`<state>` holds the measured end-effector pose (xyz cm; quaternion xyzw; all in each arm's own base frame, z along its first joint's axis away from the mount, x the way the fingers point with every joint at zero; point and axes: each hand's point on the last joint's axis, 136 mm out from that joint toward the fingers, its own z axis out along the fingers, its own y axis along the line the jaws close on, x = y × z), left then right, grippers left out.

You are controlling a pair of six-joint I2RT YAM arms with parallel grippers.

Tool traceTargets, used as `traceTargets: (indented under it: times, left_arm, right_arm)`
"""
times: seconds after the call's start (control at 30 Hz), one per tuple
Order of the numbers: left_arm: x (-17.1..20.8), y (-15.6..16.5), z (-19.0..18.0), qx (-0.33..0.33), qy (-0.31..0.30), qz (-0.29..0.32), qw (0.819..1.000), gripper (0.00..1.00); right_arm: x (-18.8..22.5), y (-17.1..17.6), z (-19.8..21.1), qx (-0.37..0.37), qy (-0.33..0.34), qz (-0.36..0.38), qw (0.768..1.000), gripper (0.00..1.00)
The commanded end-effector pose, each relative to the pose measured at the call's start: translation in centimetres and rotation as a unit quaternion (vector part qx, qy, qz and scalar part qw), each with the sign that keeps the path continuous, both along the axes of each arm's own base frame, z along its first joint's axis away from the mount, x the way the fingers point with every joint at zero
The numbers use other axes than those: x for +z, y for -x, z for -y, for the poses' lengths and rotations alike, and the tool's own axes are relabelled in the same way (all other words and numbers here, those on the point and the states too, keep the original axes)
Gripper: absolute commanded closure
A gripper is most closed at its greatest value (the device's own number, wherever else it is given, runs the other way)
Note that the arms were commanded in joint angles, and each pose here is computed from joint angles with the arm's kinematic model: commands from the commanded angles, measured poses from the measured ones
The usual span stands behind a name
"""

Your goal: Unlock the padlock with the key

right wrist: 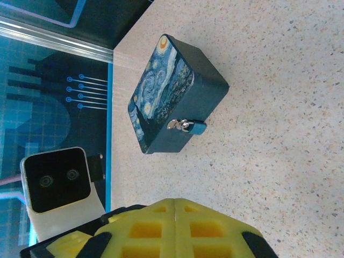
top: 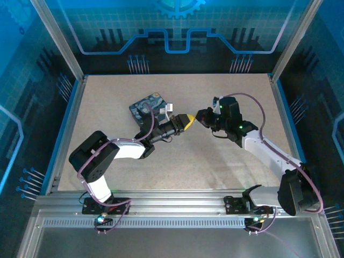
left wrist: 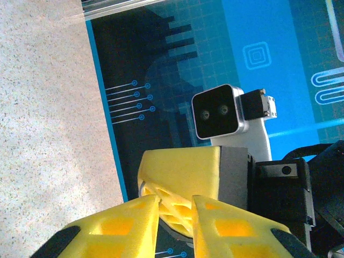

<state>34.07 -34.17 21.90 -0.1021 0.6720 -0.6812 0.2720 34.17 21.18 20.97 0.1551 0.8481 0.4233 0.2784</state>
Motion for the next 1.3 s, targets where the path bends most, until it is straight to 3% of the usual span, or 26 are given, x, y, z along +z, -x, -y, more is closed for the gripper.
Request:
traceTargets:
  times: [0.0,0.2,0.5,1.27]
  left_arm:
    - [0.4,0.3,0.3,-0.004,-0.001,0.013,1.000,0.70]
    - [0.2,0.2,-0.7,0.014,-0.017,0.013,1.000,0.50]
    - [1.0,-0.8,-3.1,0.046,0.006,0.008,0.999,0.32]
    - [2.6,-0.5,-3.0,0.036,0.043,0.027,0.998,0.30]
  right_arm:
    - [0.9,0.0,0.7,-0.003,0.001,0.016,1.000,1.00]
    - [1.7,0.2,0.9,0.003,0.003,0.030,1.000,1.00]
    - [2.8,0.4,0.3,0.015,-0.019,0.040,0.999,1.00]
    - [3.9,1.0,-3.7,0.053,-0.076,0.031,0.995,1.00]
